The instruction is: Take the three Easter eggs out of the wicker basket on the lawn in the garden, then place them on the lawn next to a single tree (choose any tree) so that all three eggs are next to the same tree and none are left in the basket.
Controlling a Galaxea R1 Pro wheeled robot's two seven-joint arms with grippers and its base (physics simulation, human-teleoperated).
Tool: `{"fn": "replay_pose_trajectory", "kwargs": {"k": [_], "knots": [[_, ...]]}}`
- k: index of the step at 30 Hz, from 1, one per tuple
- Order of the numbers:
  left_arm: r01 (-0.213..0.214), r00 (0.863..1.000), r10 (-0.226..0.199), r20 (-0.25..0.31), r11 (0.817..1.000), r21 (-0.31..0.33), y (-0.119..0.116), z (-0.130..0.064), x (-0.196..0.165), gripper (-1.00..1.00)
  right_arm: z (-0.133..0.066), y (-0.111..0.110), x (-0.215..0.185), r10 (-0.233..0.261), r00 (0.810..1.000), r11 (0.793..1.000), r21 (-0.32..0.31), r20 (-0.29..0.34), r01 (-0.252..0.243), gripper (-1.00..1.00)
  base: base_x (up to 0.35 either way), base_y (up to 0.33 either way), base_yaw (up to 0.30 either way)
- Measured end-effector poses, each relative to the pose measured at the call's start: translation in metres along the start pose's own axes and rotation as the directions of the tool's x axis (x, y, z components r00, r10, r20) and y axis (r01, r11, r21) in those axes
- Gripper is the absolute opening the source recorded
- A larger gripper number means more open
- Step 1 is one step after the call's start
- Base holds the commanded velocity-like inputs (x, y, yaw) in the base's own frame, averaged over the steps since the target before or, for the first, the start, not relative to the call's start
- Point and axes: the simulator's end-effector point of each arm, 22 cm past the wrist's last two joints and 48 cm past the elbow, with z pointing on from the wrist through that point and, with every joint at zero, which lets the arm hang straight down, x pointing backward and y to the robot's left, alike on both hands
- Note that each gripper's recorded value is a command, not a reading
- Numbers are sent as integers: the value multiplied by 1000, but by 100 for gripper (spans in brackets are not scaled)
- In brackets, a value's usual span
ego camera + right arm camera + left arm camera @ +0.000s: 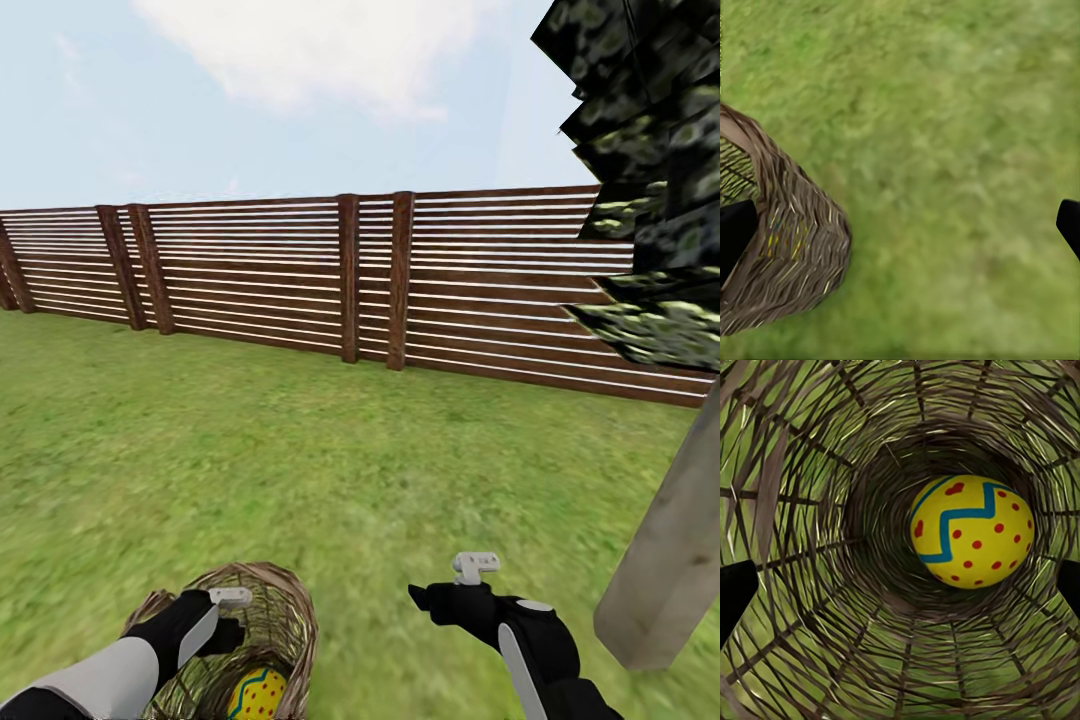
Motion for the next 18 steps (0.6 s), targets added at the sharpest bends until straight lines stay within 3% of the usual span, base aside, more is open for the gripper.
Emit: {"fn": "replay_pose_trajectory", "kwargs": {"k": [11,18], "knots": [[-6,998,4,66,1000,22,-10,10,-19,100,12,-4,21,-3,1000,1000,-2,-1,3,100,0,0,0],[-14,997,11,73,999,50,-19,21,-15,100,20,-7,35,-4,1000,1000,-3,0,4,100,0,0,0]]}}
